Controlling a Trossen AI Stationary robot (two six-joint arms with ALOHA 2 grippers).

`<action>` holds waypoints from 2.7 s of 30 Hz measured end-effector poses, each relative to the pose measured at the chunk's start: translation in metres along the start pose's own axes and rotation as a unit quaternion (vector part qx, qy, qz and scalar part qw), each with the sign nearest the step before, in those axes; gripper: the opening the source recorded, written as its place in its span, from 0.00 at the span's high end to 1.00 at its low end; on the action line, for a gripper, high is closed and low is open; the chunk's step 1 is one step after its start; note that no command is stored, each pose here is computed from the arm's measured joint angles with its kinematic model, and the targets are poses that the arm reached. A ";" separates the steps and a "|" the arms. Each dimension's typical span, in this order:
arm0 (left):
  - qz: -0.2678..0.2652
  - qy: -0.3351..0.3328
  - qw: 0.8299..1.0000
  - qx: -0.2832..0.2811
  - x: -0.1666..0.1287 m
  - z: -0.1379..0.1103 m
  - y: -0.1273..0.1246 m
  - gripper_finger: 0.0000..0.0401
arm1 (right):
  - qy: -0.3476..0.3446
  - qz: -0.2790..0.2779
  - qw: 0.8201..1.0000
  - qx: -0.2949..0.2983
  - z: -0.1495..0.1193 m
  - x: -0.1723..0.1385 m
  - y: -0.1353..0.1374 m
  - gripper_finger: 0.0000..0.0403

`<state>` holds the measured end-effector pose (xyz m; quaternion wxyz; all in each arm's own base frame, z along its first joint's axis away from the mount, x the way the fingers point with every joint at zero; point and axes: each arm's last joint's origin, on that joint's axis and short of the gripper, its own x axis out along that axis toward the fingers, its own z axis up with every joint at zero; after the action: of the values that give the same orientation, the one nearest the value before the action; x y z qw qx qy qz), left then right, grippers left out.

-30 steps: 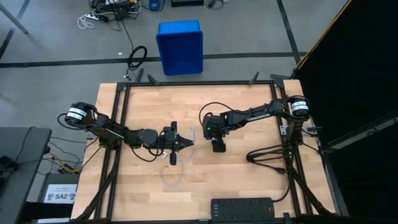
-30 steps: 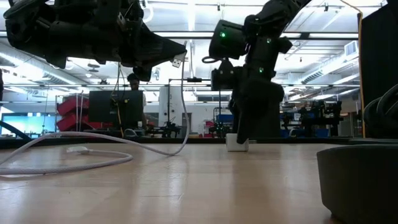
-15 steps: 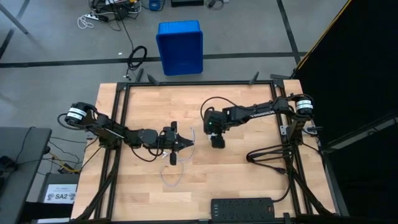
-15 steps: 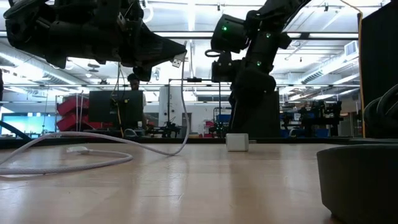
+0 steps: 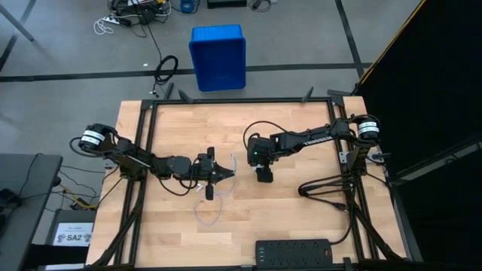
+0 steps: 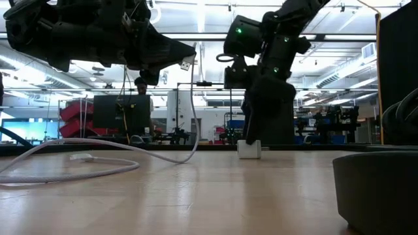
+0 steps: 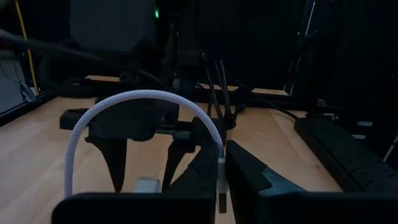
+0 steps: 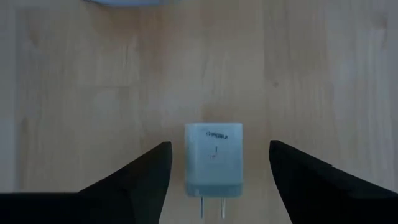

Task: Insert USB
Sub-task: Insert the white USB cable into the white charger adapter

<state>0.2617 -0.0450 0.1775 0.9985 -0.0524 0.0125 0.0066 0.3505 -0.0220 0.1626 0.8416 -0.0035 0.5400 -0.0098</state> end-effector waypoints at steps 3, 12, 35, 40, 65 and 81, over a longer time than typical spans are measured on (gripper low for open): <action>0.000 0.000 1.000 0.000 0.000 0.000 0.000 1.00 | 0.006 -0.001 1.000 0.000 -0.003 0.002 0.001 0.41; 0.000 0.000 1.000 0.000 0.000 0.000 0.000 1.00 | -0.011 0.000 1.000 -0.003 0.005 -0.007 0.004 0.40; -0.002 0.004 1.000 0.001 0.000 -0.001 0.000 1.00 | -0.004 -0.016 1.000 0.001 0.003 -0.007 -0.003 0.39; -0.002 0.005 1.000 0.001 0.000 -0.001 0.000 1.00 | -0.006 -0.012 1.000 0.000 0.005 -0.008 -0.002 0.39; -0.001 0.011 1.000 0.002 0.000 -0.002 0.000 1.00 | 0.000 -0.014 1.000 0.012 0.002 -0.008 -0.012 0.40; -0.001 0.012 1.000 0.002 0.000 -0.002 0.000 1.00 | -0.012 -0.015 1.000 -0.004 0.009 -0.015 0.000 0.41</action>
<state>0.2617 -0.0451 0.1753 0.9984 -0.0504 0.0240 0.0051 0.3522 -0.0216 0.1798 0.8478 -0.0151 0.5297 -0.0198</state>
